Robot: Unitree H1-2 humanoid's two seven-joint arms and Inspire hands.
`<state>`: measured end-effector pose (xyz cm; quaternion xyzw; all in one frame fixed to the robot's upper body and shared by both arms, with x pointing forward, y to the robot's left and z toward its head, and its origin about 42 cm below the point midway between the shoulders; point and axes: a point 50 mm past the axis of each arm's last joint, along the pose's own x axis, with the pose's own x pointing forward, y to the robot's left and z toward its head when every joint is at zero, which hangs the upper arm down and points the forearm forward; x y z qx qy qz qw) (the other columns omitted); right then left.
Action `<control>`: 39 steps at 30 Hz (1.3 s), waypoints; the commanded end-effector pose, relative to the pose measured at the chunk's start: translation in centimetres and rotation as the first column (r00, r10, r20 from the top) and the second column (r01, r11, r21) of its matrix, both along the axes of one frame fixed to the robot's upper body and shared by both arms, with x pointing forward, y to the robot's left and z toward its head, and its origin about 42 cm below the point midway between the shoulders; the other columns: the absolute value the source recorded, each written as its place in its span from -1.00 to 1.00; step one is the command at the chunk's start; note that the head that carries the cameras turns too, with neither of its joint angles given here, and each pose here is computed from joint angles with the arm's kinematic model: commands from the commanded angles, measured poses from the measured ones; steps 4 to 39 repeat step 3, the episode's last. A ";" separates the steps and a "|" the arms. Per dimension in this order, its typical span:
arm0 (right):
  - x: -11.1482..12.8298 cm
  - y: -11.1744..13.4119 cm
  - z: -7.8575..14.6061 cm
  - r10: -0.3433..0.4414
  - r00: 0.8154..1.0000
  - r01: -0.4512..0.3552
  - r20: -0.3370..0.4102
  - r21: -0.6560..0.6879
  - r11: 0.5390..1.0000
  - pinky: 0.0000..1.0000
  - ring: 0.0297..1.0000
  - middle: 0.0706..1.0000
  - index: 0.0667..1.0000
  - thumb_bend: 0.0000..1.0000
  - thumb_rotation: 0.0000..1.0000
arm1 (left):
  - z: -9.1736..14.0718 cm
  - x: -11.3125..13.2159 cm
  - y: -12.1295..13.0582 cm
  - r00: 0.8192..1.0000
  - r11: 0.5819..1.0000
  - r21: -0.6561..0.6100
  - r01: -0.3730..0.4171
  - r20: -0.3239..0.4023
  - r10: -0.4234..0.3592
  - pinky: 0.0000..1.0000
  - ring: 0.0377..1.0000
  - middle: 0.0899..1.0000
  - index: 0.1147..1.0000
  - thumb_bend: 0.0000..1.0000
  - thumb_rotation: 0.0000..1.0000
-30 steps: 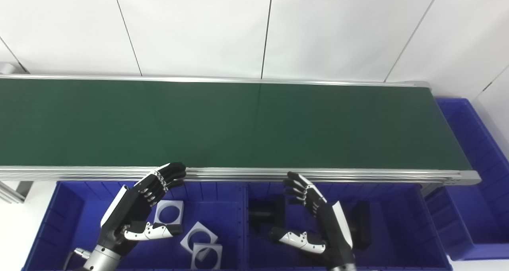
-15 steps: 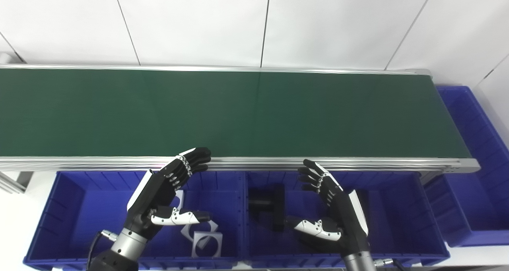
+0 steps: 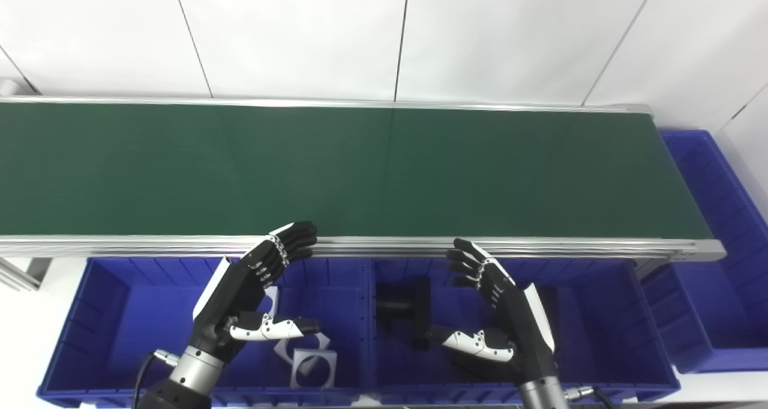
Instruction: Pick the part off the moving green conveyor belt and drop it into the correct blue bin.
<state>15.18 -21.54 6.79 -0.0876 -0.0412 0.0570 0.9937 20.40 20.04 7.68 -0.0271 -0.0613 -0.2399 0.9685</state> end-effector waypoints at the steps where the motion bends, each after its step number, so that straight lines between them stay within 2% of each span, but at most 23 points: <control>1: 0.3 0.1 1.1 0.017 0.999 -0.016 0.030 -0.006 1.000 0.42 0.55 0.59 0.68 0.55 -0.50 | 0.7 0.1 -0.1 0.998 1.000 0.002 -0.013 0.057 0.012 0.64 0.68 0.67 0.60 0.72 -0.73; 39: 0.4 0.2 1.2 0.020 0.999 -0.020 0.030 -0.003 1.000 0.42 0.55 0.58 0.66 0.56 -0.50 | 0.7 0.0 0.1 0.998 1.000 0.015 -0.019 0.055 0.018 0.63 0.67 0.66 0.60 0.73 -0.73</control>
